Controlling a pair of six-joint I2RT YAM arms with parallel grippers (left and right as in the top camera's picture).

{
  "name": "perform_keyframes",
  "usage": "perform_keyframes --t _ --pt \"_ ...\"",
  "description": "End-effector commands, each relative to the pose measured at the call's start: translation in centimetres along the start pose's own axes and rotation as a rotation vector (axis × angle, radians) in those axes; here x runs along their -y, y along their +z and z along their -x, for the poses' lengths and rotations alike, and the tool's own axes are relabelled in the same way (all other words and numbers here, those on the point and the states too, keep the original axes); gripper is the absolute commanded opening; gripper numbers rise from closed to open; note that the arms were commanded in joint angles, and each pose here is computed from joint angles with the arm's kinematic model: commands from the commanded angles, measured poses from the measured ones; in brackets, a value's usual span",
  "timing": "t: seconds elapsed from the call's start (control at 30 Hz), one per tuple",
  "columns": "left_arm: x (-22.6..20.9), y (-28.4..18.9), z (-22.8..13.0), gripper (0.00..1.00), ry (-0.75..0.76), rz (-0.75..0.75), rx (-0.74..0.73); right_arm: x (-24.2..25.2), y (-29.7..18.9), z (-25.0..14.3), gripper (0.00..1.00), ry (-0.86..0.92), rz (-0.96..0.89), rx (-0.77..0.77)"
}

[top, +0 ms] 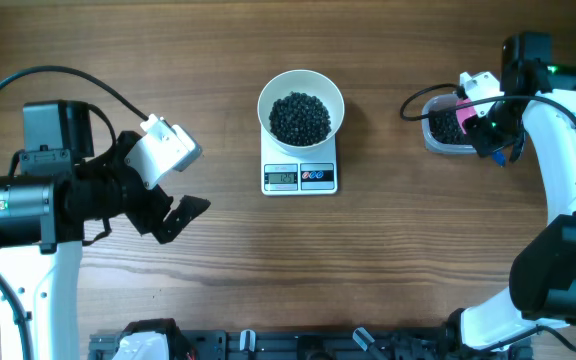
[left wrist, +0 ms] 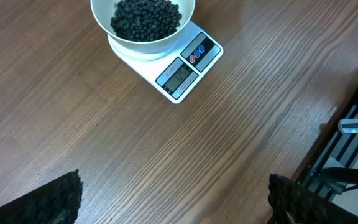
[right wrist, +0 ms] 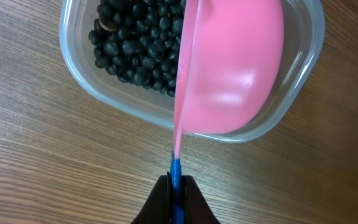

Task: Scoop item into bowl and weigh 150g on scale

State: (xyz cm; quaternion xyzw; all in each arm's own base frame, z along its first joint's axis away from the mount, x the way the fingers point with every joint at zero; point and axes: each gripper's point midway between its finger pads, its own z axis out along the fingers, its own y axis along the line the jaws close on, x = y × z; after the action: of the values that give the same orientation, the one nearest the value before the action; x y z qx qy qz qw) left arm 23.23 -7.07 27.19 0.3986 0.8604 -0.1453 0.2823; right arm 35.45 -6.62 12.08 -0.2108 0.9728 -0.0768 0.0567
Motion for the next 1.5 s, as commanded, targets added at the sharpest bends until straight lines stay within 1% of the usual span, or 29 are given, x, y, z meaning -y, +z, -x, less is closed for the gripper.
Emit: perform_keyframes --t 0.0,0.47,0.7,0.9,1.0,1.1,1.23,1.3,1.4,1.47 --pt "0.1 0.2 -0.1 1.0 -0.01 -0.006 -0.006 -0.1 0.4 -0.6 0.04 0.033 0.006 -0.034" --pt "0.1 0.2 -0.1 1.0 -0.011 -0.006 -0.006 -0.1 0.3 -0.5 0.04 0.036 0.008 -0.031" --pt "0.0 0.2 -0.1 1.0 -0.01 -0.006 -0.006 0.6 -0.6 -0.6 0.04 0.031 0.009 -0.037" --pt "0.0 0.2 -0.1 1.0 -0.01 -0.006 -0.006 0.5 0.9 -1.2 0.04 -0.025 0.024 -0.099" --pt "0.1 0.2 -0.1 1.0 -0.01 -0.006 -0.006 1.2 1.6 -0.7 0.04 -0.031 -0.001 -0.095" --pt "0.1 0.2 -0.1 1.0 -0.01 -0.006 -0.006 2.1 1.9 0.6 0.04 -0.055 -0.039 -0.045" --pt "0.1 0.2 -0.1 1.0 -0.01 -0.006 -0.006 3.1 1.9 2.1 0.04 -0.131 -0.08 0.007" --pt "0.1 0.2 -0.1 1.0 -0.01 -0.006 -0.006 3.5 2.2 2.7 0.04 -0.199 -0.096 0.022" --pt "0.1 0.2 -0.1 1.0 -0.01 -0.006 -0.006 3.9 2.8 3.4 0.04 -0.24 -0.111 0.038" --pt "0.1 0.2 -0.1 1.0 -0.01 -0.006 -0.006 3.9 3.9 3.6 0.04 -0.303 -0.104 0.022"
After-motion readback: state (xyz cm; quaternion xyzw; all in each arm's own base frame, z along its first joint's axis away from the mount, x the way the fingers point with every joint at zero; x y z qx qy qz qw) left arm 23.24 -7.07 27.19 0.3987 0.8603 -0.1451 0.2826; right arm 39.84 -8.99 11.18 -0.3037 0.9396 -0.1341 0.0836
